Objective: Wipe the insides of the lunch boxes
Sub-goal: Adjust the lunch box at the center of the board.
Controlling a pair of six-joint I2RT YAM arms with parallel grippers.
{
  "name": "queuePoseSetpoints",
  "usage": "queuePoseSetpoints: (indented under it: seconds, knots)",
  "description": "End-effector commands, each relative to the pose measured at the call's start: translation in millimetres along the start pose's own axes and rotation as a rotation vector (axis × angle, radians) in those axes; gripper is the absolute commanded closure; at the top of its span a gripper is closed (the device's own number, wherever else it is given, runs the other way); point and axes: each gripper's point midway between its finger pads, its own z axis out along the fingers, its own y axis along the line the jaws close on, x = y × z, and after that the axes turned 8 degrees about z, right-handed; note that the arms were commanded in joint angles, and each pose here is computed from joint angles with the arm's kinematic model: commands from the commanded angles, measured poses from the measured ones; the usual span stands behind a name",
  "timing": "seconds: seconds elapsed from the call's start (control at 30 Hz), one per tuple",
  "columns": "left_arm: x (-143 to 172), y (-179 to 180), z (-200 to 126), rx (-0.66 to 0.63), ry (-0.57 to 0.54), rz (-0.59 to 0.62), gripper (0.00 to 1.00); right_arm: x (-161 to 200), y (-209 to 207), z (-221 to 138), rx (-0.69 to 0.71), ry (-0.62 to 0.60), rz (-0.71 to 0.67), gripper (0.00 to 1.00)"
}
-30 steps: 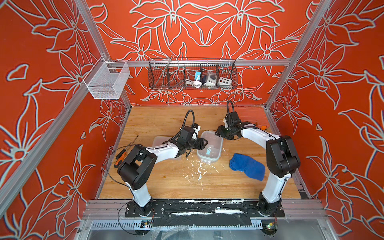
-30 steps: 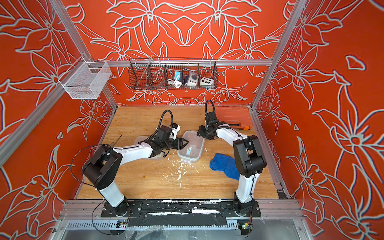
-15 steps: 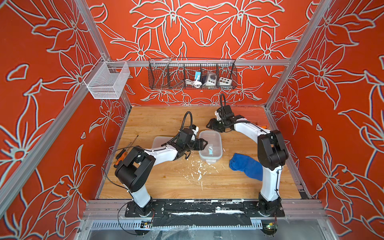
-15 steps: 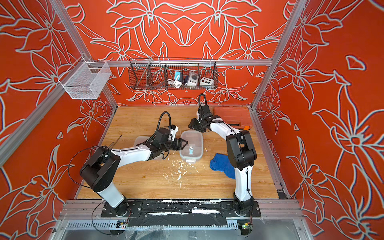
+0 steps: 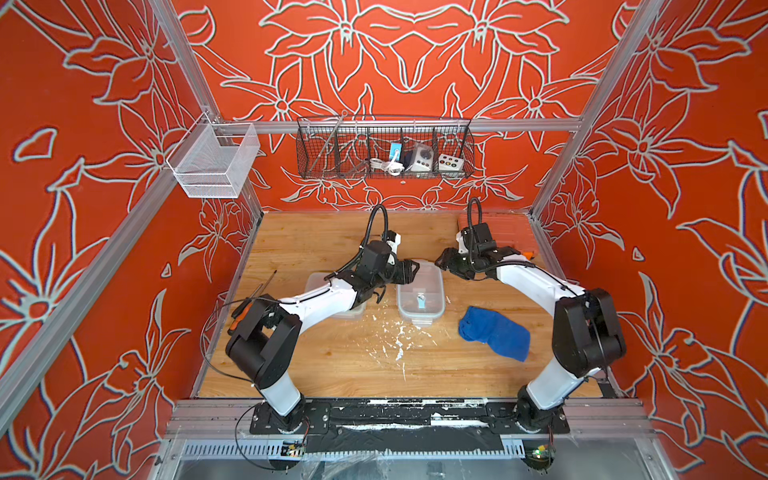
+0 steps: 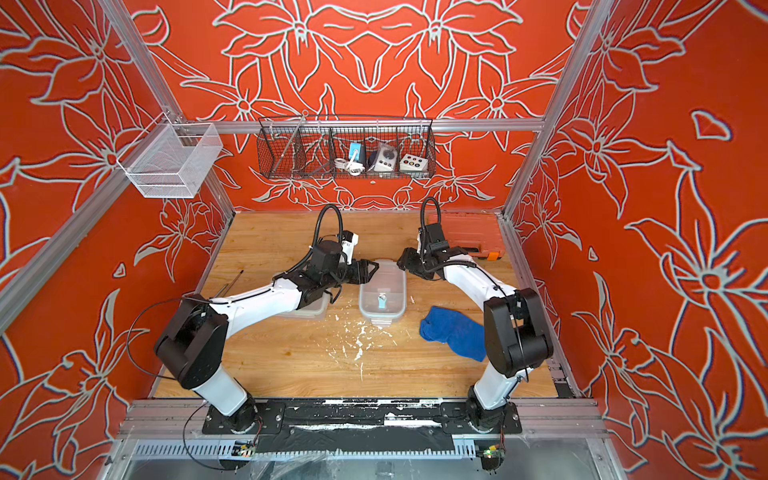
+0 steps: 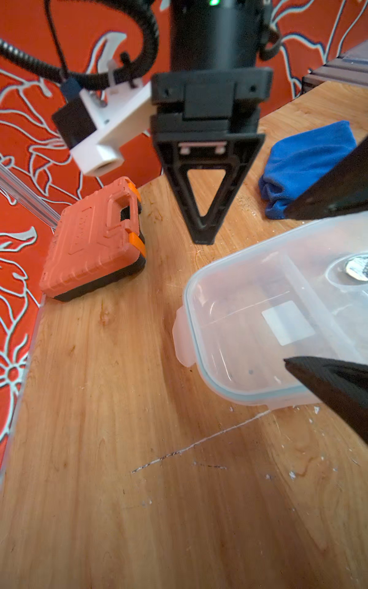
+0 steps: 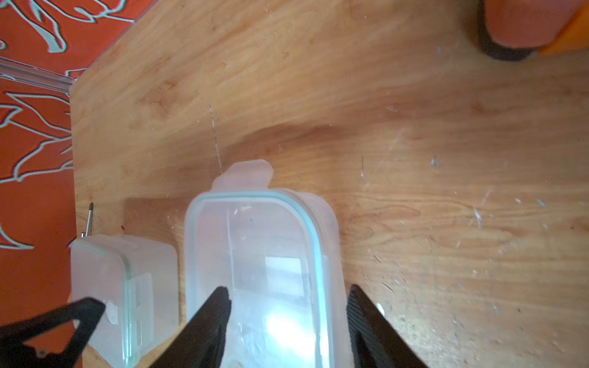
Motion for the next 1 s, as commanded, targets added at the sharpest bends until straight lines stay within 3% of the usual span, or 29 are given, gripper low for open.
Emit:
queuePoseSetpoints:
  seconds: [0.0, 0.2, 0.4, 0.8, 0.97]
  knots:
    - [38, 18, 9, -0.051, 0.113, -0.036, 0.34, 14, -15, 2, 0.019, 0.006, 0.051, 0.38]
    - [56, 20, 13, -0.043, 0.158, -0.085, 0.35, 29, -15, 18, -0.032, 0.068, 0.097, 0.39]
    - [67, 16, 16, -0.011, 0.172, -0.124, 0.35, 17, 1, 21, -0.074, 0.058, 0.086, 0.4]
    - [58, 14, 21, -0.029, 0.152, -0.133, 0.35, 0, 47, 53, -0.165, 0.11, 0.067, 0.44]
    - [51, 27, 18, -0.111, 0.143, -0.126, 0.35, -2, 55, 54, -0.141, 0.108, 0.049, 0.44]
